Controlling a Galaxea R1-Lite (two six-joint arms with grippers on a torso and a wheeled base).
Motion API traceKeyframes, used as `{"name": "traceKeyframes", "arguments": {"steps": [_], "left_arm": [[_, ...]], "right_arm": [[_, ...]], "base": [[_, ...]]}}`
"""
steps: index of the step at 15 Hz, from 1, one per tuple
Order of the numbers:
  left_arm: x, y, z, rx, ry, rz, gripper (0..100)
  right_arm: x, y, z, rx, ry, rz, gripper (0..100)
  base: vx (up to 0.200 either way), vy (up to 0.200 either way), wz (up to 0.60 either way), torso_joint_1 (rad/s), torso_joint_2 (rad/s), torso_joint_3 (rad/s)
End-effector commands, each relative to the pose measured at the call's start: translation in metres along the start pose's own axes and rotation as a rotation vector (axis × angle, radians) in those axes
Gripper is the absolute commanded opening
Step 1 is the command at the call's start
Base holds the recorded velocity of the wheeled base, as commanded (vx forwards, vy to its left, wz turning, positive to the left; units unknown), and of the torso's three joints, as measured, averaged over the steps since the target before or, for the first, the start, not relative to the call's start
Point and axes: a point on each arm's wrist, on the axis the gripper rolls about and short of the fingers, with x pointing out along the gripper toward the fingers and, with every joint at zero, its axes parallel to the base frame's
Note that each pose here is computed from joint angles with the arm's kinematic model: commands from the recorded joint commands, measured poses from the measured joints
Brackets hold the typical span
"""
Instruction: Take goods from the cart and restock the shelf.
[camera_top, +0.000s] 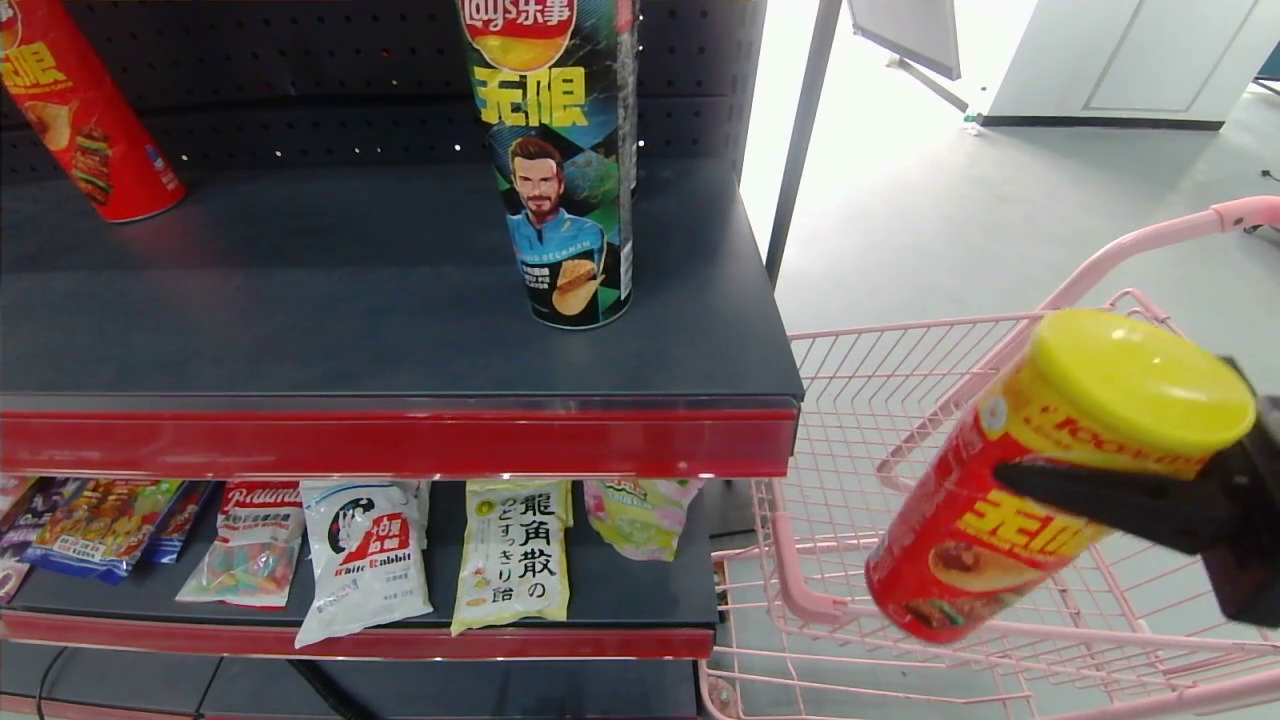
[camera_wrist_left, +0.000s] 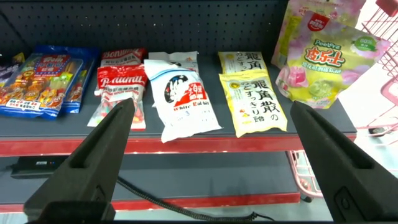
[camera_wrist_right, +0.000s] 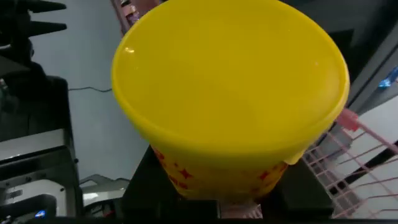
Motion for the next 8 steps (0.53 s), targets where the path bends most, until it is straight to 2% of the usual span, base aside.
{"name": "traceKeyframes", "arguments": {"steps": [1,4,8], "left_arm": [[0.000,0.000,0.000,0.000,0.000,0.000,100],[0.000,0.000,0.000,0.000,0.000,0.000,100],[0.000,0.000,0.000,0.000,0.002,0.001,100]], "right_arm": [[0.000,0.016,-0.016,0.026,0.044,0.007,0],[0.002,0.011,-0.021,0.033,0.093,-0.089,0],[0.015,0.009,-0.009,-0.011,0.073,-0.053,0]], "base": [[0.000,0.000,0.00,0.000,0.00,0.000],[0.000,0.000,0.00,0.000,0.00,0.000],[0.000,0.000,0.00,0.000,0.00,0.000]]}}
